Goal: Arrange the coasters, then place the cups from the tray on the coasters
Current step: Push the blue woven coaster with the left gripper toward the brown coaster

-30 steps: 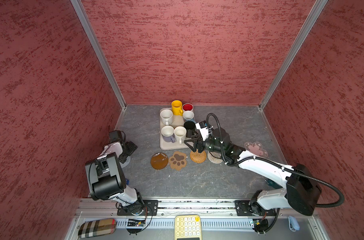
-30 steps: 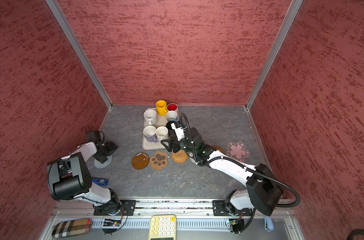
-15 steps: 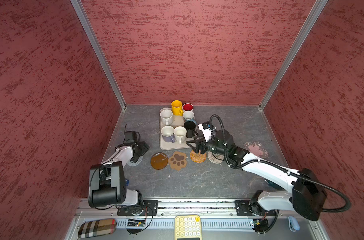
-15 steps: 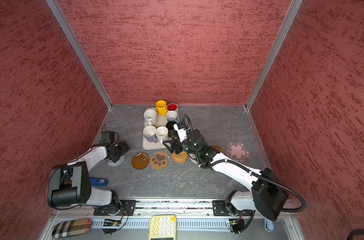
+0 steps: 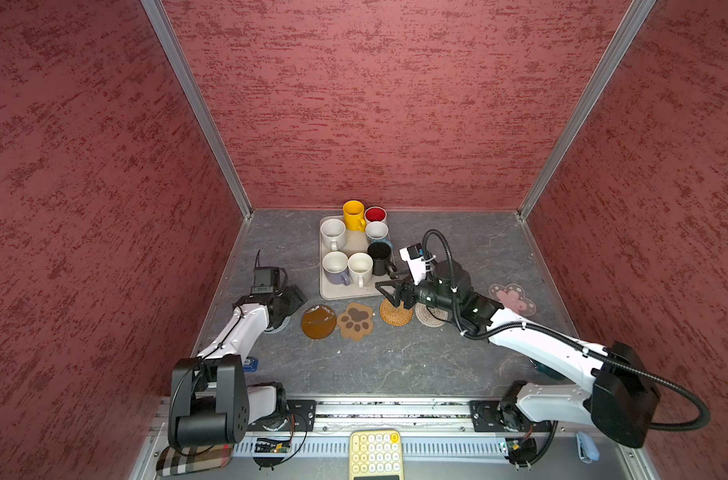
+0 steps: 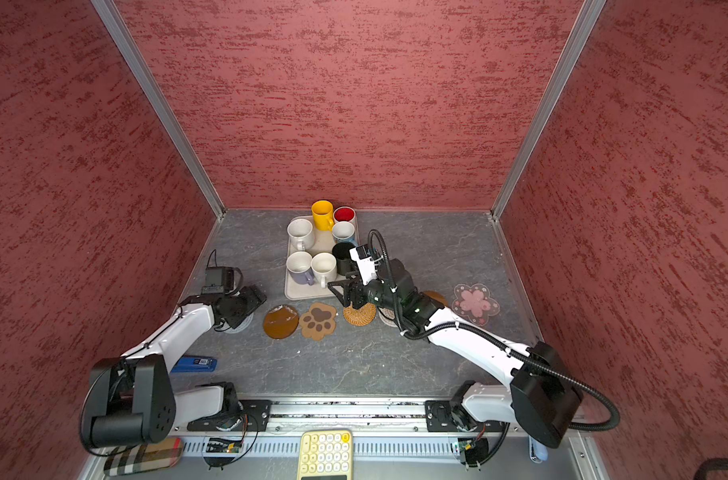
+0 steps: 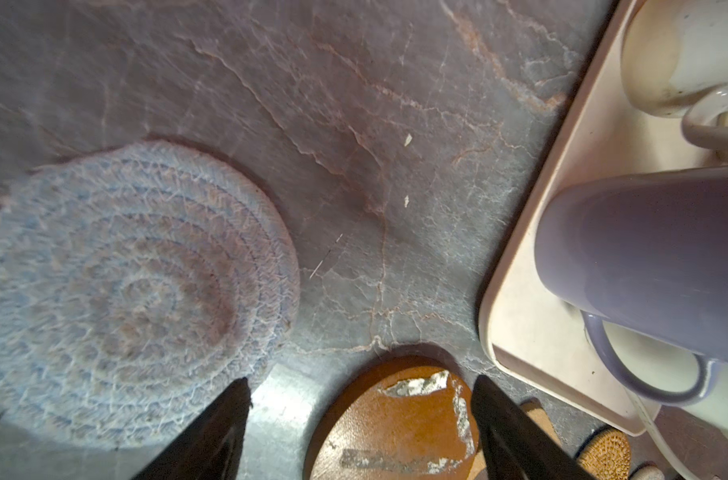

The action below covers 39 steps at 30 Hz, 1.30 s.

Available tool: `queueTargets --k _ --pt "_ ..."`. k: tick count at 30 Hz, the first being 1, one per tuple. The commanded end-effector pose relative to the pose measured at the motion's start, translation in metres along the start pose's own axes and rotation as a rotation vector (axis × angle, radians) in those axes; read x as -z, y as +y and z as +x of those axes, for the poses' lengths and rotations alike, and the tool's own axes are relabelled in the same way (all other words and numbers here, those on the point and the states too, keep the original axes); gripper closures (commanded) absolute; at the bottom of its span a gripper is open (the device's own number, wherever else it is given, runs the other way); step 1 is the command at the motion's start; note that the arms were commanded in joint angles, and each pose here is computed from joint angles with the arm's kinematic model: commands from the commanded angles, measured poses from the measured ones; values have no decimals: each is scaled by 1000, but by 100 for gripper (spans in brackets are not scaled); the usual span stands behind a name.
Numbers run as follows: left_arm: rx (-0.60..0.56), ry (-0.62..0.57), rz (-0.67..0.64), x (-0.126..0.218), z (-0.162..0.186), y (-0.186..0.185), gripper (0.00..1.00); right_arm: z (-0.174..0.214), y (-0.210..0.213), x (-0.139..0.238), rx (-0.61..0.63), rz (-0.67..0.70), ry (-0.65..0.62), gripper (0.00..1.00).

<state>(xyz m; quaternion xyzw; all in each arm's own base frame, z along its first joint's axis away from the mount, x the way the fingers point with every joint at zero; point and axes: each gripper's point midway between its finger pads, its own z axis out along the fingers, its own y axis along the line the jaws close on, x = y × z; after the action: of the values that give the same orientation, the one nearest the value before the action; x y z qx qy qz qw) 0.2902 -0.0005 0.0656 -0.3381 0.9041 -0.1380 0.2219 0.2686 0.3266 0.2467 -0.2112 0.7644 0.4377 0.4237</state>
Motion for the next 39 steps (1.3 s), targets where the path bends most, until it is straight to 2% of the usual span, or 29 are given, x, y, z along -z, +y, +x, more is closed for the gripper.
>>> queueTargets --k 1,4,11,22,26,32,39 --pt "-18 -33 -17 14 -11 3 16 -1 2 4 7 6 -12 26" --pt "-13 -29 -42 16 -21 11 16 0 1 4 -1 8 -10 26" --pt "36 1 -102 -5 -29 36 17 1 0 6 -15 10 -16 26" --pt "38 25 -101 -28 -9 44 18 5 -5 5 -23 31 -7 26" --pt "42 18 -72 -26 2 41 18 5 -5 2 -29 28 -3 26" --pt "-27 10 -52 -17 13 23 18 5 -5 -4 -37 20 6 26" --pt "-26 0 -13 -6 23 16 18 4 -5 -9 -47 14 9 27"
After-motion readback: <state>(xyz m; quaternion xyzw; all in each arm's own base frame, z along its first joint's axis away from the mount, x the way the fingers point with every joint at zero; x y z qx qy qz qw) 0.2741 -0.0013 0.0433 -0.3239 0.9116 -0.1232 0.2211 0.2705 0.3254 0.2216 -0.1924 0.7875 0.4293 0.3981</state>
